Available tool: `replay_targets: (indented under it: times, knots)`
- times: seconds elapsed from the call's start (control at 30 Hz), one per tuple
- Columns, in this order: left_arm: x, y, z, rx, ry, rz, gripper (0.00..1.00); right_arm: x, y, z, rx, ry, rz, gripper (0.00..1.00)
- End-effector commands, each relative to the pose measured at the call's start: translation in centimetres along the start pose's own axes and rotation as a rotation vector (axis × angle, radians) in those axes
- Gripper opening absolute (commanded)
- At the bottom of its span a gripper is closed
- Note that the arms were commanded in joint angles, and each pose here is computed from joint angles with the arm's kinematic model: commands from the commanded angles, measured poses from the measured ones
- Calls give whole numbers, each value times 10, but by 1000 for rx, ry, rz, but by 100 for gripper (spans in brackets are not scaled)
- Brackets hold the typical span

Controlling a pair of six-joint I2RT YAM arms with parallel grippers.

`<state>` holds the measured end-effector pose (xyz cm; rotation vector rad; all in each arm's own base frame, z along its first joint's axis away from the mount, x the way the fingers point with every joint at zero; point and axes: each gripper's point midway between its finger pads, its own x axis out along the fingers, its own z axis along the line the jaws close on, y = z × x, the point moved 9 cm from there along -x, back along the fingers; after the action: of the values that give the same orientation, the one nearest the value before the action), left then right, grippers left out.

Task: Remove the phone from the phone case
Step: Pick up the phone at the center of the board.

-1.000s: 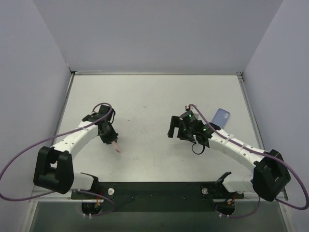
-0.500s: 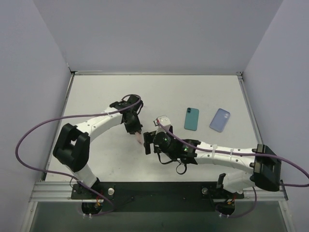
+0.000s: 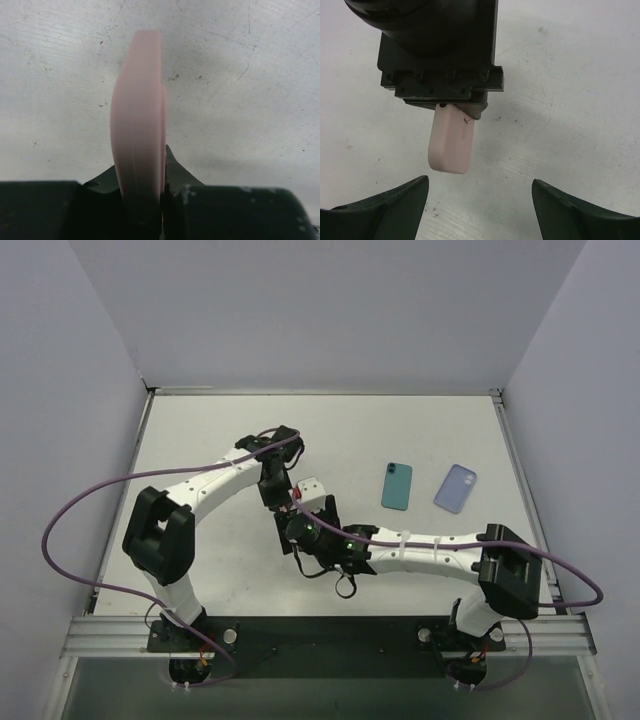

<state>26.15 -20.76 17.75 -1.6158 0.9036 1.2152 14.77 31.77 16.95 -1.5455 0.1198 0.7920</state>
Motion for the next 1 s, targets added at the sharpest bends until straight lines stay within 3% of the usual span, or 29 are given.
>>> replay_targets:
  times: [0.0, 0.13, 0.23, 0.27, 0.3, 0.47, 0.6, 0.67, 0.73, 0.77, 0.83, 0.87, 0.9, 0.97]
  knots:
    - [-22, 2, -1, -55, 4, 0, 0, 6, -21, 9, -17, 55, -84, 77]
    - [-25, 4, -3, -48, 20, 0, 0, 18, -22, 17, -71, 71, -78, 75]
    - [-27, 6, -2, -48, 19, -2, 0, 23, -24, 23, -80, 69, -76, 63]
    - [-28, 7, -1, -51, 17, -2, 0, 24, -25, 24, -79, 68, -77, 57]
    - [-27, 7, 0, -50, 8, -5, 0, 25, -25, 25, -80, 69, -76, 44]
    - [-29, 7, 0, -45, 32, -13, 0, 26, -25, 22, -57, 83, -69, 0]
    - [-32, 6, -2, -16, 84, -19, 3, 26, -19, 8, -25, 131, -47, 0]
    - [-36, 3, -4, -11, 112, -37, 16, 23, -14, -4, 9, 148, -34, 0]
    - [-40, 0, -5, 1, 139, -50, 22, 20, -19, -21, 69, 160, -38, 0]
    - [-43, -3, -6, 4, 168, -63, 41, 21, -10, -31, 87, 159, -9, 0]
    - [-51, -5, -7, 18, 223, -74, 59, 17, -20, -50, 165, 147, -33, 0]
    - [-52, -8, -8, 19, 257, -92, 80, 17, -11, -61, 175, 144, -16, 0]
    - [-55, -8, -8, 34, 286, -92, 90, 18, -14, -71, 209, 132, -13, 0]
    - [-66, -13, -11, 40, 390, -121, 94, 8, -24, -83, 263, 102, -47, 0]
